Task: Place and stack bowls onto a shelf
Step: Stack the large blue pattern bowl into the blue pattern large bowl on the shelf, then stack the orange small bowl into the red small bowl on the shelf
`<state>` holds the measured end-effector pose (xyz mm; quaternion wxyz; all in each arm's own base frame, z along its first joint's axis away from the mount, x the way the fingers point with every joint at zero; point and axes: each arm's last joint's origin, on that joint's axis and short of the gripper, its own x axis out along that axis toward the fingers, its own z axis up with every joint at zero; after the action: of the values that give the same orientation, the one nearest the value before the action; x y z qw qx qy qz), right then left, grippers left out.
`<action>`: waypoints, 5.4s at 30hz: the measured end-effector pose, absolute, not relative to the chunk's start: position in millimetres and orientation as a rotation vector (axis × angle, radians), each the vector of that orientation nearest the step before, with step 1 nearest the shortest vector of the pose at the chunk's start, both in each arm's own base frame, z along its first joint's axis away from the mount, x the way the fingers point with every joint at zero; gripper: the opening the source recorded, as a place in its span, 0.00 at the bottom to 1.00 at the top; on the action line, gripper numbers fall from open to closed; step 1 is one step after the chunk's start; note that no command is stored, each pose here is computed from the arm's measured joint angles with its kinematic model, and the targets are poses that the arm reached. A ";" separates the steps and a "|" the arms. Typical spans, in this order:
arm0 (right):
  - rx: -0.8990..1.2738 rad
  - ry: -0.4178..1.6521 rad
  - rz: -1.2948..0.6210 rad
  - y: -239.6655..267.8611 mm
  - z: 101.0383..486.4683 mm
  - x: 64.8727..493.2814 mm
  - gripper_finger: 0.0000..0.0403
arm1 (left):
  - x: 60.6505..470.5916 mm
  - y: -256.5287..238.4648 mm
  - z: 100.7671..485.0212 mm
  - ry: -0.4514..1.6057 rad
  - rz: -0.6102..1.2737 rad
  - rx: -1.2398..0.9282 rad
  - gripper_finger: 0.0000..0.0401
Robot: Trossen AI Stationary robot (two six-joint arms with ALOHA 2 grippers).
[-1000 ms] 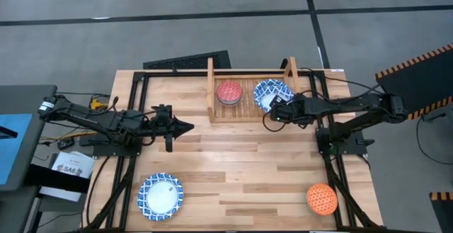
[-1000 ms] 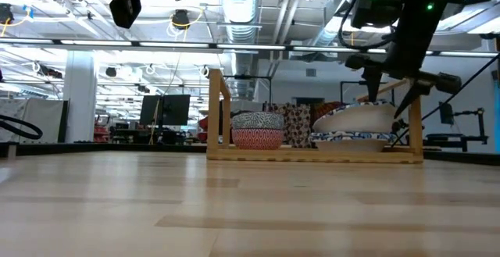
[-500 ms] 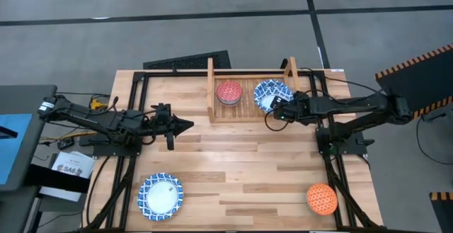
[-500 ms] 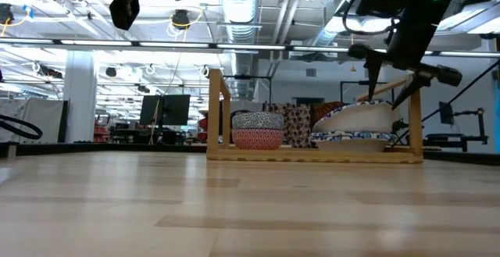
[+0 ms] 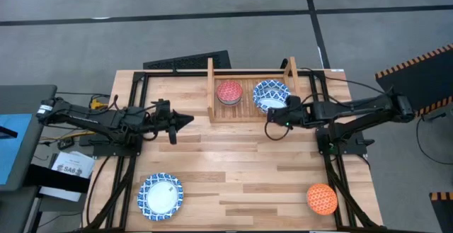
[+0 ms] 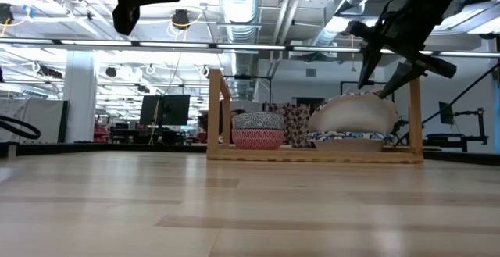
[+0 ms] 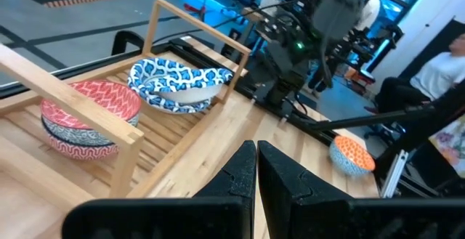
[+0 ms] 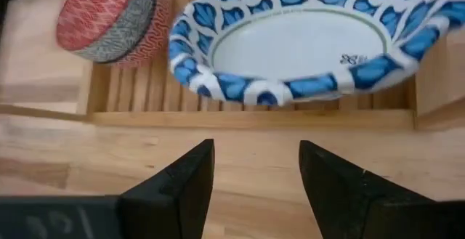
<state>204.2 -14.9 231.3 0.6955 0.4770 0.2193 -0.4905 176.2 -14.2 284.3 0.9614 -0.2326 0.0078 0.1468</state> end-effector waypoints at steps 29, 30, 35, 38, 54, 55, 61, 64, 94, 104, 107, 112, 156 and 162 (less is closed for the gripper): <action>1.054 0.142 -1.074 13.0 233.5 224.5 0.04 | 176.3 -12.7 282.2 0.035 0.291 -0.505 0.00; 1.057 0.143 -1.083 10.7 233.1 224.7 0.04 | 176.3 -12.7 282.2 0.035 0.292 -0.506 0.00; 1.045 0.190 -1.137 2.6 224.2 227.7 0.04 | 176.3 -12.7 282.2 0.034 0.292 -0.508 0.00; 1.045 0.183 -1.145 -0.7 223.7 229.2 0.04 | 176.3 -12.7 282.2 0.034 0.292 -0.509 0.00; 1.014 0.243 -1.194 -11.6 216.5 230.8 0.04 | 176.2 -12.5 282.2 0.032 0.298 -0.511 0.00; 1.015 0.243 -1.200 -12.8 216.4 230.6 0.04 | 176.2 -12.5 282.1 0.033 0.298 -0.511 0.00; 1.032 0.256 -1.232 -22.4 215.4 229.2 0.04 | 176.2 -12.5 282.1 0.033 0.298 -0.511 0.00; 1.046 0.292 -1.242 -28.3 214.2 227.8 0.04 | 176.2 -12.5 282.1 0.033 0.298 -0.511 0.00; 1.026 0.503 -1.156 -26.3 197.6 239.3 0.04 | 176.1 -12.7 280.3 0.049 0.297 -0.533 0.00; 0.992 0.373 -1.344 -19.6 196.8 225.4 0.04 | 176.1 -12.3 280.0 0.048 0.309 -0.530 0.00; 0.976 0.367 -1.356 -21.5 196.9 224.8 0.04 | 176.0 -12.2 279.5 0.051 0.316 -0.528 0.00; 0.939 0.339 -1.382 -26.5 197.6 224.0 0.04 | 175.7 -11.6 278.9 0.052 0.340 -0.524 0.00; 0.890 0.451 -1.310 -45.5 189.9 237.0 0.04 | 175.5 -11.4 278.0 0.057 0.349 -0.535 0.00; 0.789 0.574 -0.940 -24.2 202.9 251.6 0.07 | 175.4 -11.3 277.6 0.061 0.351 -0.533 0.00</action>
<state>251.6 -24.2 202.9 0.7792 0.3651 0.2656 -0.4348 175.4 -11.3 277.6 0.9491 -0.2617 0.0301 0.1724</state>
